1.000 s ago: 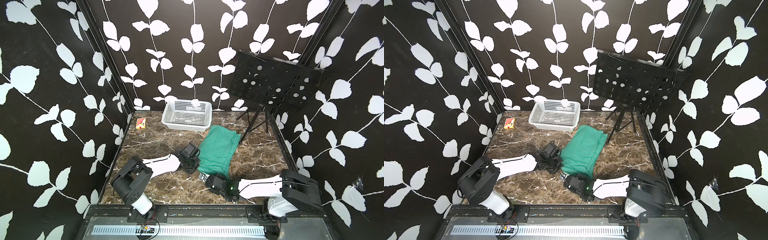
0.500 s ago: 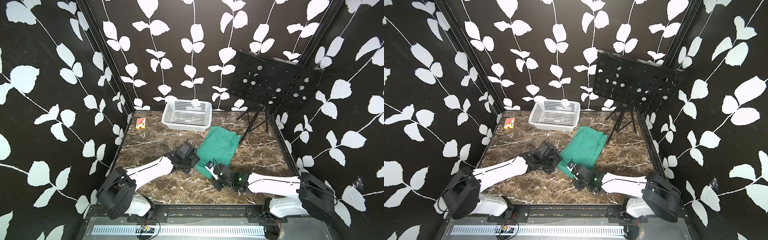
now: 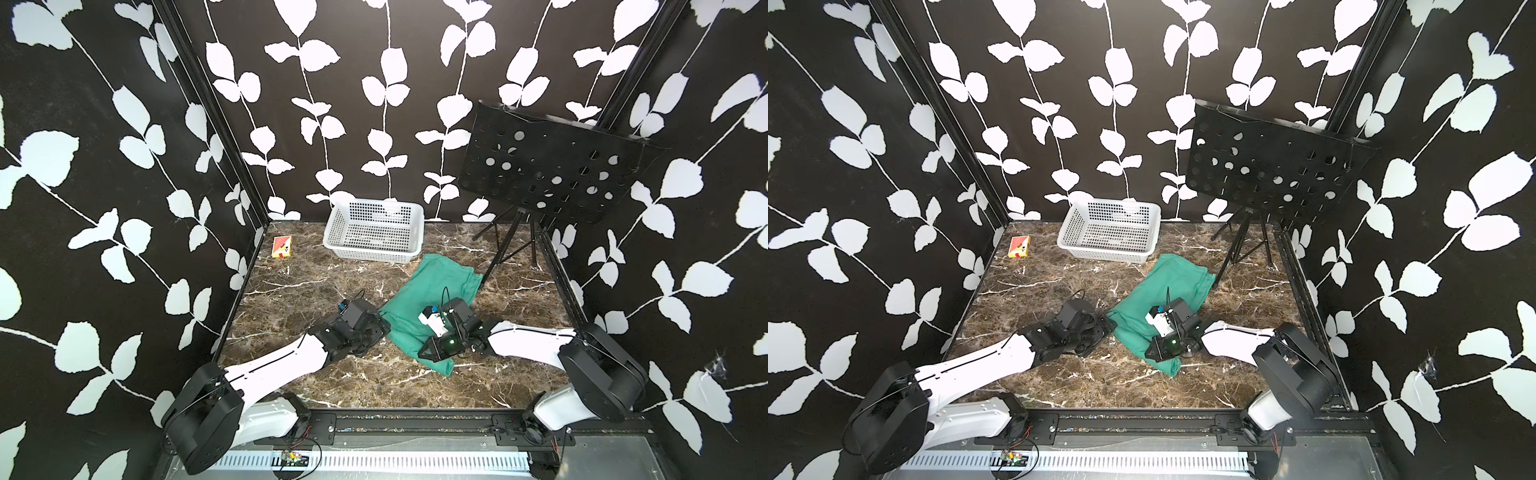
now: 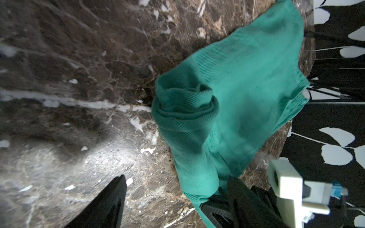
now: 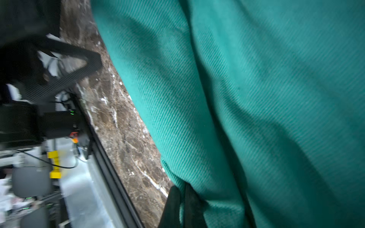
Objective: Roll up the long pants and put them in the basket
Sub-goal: Roll the long pant at the center of the board.
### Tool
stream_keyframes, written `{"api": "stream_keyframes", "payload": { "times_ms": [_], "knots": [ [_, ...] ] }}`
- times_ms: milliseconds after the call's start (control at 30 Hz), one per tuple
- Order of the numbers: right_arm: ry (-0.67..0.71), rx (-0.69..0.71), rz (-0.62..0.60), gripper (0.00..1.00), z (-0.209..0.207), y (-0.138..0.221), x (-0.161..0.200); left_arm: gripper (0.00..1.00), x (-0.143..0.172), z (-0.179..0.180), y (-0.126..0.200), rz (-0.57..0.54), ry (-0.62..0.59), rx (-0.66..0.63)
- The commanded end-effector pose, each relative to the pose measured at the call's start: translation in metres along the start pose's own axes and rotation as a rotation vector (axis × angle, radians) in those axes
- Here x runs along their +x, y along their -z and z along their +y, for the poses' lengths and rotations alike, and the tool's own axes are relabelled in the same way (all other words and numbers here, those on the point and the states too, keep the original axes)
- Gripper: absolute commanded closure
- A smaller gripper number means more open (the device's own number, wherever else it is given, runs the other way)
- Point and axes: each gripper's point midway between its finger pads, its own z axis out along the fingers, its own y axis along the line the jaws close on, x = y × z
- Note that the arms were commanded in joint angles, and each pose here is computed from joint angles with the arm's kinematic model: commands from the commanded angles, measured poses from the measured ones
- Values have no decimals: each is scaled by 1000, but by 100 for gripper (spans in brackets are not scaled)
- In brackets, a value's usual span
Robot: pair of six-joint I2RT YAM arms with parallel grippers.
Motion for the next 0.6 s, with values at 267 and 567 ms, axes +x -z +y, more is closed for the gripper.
{"api": "stream_keyframes", "payload": {
  "times_ms": [267, 567],
  "knots": [
    [-204, -97, 28, 100, -12, 10, 3, 20, 17, -35, -27, 125, -71, 108],
    [-255, -72, 28, 96, -27, 16, 4, 39, 7, -28, -58, 100, 5, 30]
  ]
}}
